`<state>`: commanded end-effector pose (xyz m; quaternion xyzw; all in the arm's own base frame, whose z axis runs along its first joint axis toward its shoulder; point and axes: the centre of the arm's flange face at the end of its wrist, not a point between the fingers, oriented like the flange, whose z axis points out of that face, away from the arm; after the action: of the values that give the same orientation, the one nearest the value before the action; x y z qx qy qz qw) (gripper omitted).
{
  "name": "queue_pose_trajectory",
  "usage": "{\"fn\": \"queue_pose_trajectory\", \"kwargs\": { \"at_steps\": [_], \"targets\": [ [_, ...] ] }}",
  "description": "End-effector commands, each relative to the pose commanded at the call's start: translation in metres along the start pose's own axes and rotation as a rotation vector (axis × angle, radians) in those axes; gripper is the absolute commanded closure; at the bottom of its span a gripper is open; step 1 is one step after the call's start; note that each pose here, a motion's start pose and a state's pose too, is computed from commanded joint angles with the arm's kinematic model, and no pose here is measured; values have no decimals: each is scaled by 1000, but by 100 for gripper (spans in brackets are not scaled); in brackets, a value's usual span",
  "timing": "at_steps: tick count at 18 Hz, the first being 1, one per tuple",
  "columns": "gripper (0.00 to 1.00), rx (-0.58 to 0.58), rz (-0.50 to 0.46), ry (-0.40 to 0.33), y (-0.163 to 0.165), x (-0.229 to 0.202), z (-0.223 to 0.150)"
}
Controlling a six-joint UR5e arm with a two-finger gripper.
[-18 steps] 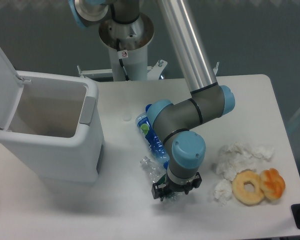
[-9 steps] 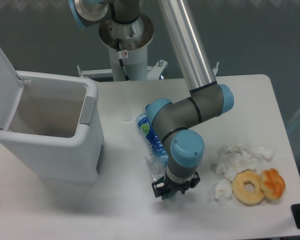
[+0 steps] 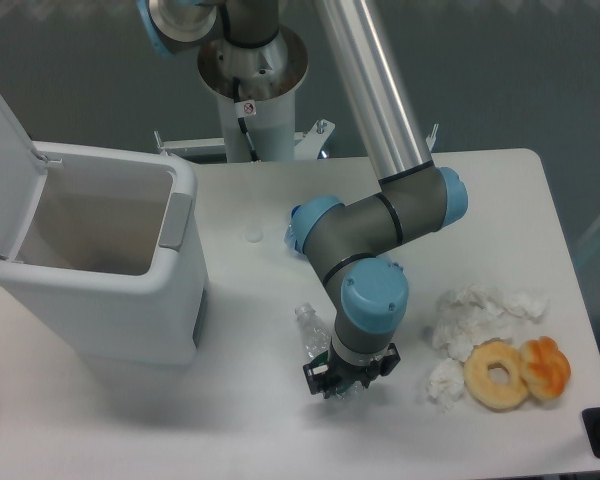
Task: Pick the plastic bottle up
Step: 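Close the gripper on the crushed clear bottle's green-labelled end, then lift the crushed bottle upright off the table with the gripper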
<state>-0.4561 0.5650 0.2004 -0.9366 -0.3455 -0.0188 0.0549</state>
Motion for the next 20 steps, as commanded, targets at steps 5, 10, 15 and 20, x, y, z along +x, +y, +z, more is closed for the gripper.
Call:
{"fn": "queue_pose_trajectory", "kwargs": {
  "at_steps": [5,10,15,20],
  "targets": [
    [33,9,1,-2,-1,0,-6],
    [34,9,1,-2,-1,0,-6],
    [36,24,4,-6,-4,1,-14],
    [38,54,71,-17,-4,2,-38]
  ]
}}
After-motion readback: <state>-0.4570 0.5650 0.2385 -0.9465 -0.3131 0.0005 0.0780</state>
